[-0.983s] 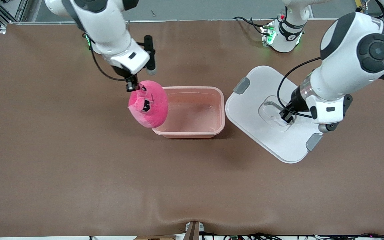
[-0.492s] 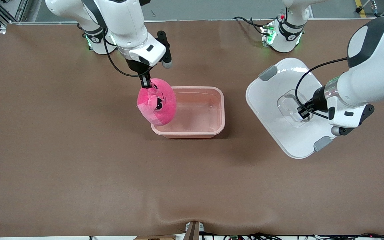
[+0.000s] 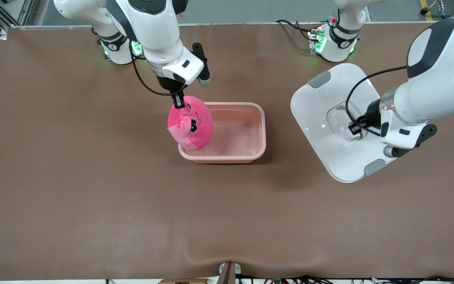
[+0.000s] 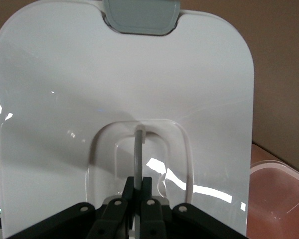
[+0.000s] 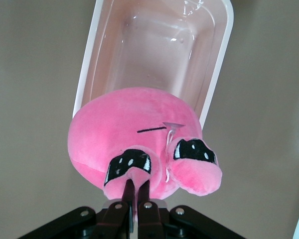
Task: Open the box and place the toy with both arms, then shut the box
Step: 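Lower the plush into the pink box and open the right gripper, then lower the lid onto the box with the left gripper while the right gripper withdraws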
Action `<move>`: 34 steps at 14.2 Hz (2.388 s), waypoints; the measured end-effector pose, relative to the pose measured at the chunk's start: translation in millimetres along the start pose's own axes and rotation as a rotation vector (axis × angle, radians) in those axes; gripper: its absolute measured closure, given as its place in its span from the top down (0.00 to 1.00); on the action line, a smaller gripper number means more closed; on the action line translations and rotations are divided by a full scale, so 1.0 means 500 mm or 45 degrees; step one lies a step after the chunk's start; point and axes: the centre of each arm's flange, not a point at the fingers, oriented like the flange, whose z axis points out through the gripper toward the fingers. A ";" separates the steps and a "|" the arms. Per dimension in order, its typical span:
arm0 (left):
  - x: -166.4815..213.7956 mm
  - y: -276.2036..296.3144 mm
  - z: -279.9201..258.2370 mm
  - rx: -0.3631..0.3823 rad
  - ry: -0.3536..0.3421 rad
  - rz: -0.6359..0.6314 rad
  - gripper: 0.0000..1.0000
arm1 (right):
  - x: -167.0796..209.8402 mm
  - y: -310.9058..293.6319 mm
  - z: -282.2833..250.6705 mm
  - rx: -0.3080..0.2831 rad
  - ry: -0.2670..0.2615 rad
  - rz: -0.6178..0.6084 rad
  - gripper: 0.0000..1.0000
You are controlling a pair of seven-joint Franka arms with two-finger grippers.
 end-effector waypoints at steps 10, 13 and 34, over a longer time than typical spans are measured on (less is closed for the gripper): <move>0.000 -0.007 -0.005 0.006 0.000 0.001 0.07 | 0.009 0.004 0.018 0.007 -0.006 0.042 0.44; 0.000 -0.007 -0.004 0.007 -0.001 0.001 0.07 | 0.001 0.008 0.016 0.003 -0.007 0.054 0.74; -0.439 0.470 0.283 -0.230 0.155 -1.060 0.07 | -0.790 0.035 -0.061 0.089 -0.085 0.995 1.00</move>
